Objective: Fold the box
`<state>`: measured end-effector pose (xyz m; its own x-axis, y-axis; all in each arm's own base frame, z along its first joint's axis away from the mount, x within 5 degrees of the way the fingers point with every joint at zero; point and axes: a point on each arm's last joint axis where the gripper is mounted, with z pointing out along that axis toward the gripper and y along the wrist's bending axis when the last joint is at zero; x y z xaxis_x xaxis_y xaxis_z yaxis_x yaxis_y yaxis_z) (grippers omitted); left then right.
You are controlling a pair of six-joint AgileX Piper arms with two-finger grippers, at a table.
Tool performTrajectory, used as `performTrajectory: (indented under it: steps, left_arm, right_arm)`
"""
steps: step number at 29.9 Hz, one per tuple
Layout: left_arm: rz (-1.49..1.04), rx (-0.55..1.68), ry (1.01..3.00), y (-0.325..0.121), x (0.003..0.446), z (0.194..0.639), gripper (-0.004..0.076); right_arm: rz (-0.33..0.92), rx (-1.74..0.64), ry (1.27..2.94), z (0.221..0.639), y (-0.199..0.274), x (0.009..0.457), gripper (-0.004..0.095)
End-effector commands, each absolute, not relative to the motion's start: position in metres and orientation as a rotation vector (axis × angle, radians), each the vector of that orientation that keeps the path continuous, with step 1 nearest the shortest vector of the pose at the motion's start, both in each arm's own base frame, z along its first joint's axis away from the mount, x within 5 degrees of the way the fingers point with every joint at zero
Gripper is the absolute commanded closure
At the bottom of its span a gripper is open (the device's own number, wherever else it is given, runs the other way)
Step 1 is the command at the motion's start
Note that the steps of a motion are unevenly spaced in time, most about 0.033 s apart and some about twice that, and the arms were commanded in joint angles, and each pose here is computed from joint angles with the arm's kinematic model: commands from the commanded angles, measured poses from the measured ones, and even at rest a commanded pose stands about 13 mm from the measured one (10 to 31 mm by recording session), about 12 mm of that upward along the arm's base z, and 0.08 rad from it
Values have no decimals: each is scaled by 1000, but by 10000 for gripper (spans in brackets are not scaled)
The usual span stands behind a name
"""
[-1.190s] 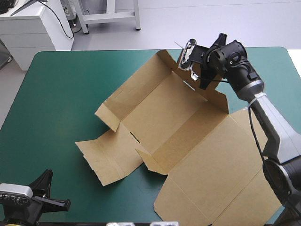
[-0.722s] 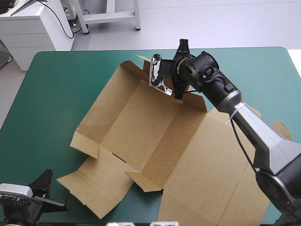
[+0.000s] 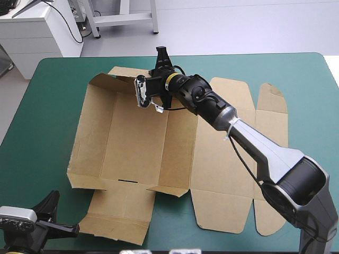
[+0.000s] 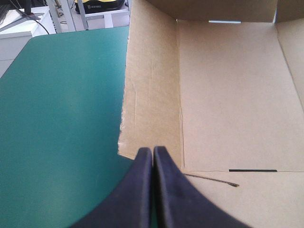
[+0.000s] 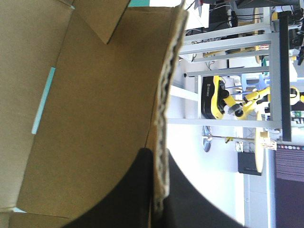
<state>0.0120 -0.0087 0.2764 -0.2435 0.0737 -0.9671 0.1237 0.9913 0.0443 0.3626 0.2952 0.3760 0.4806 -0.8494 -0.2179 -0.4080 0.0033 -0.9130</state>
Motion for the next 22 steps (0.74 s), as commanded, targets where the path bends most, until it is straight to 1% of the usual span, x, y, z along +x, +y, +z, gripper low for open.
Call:
performTrajectory:
  steps: [1, 6, 8, 10, 15, 18, 21, 22]
  left_arm:
    - [-62, 122, 1715, -9, 10, 290, 731]
    - [-62, 122, 1715, -9, 10, 290, 731]
    - [-62, 122, 1715, -9, 10, 290, 731]
    - [-62, 122, 1715, -9, 10, 290, 731]
    - [-62, 122, 1715, -9, 10, 290, 731]
    - [-62, 122, 1715, -9, 10, 290, 731]
    - [-62, 122, 1715, -9, 10, 290, 731]
    - [-62, 122, 1715, -9, 10, 290, 731]
  right_arm:
    - [-435, -1443, 1017, 413, 296, 353, 929]
    - [-325, -1421, 1090, 401, 302, 356, 929]
    - [-259, -1414, 1140, 397, 304, 355, 929]
    - [-218, -1427, 1180, 392, 305, 354, 929]
    - [-216, -1511, 1238, 380, 304, 355, 924]
    - [-233, -1531, 1245, 378, 303, 355, 921]
    - [-238, -1525, 1243, 378, 303, 356, 880]
    - [-251, -1531, 1238, 378, 303, 356, 836]
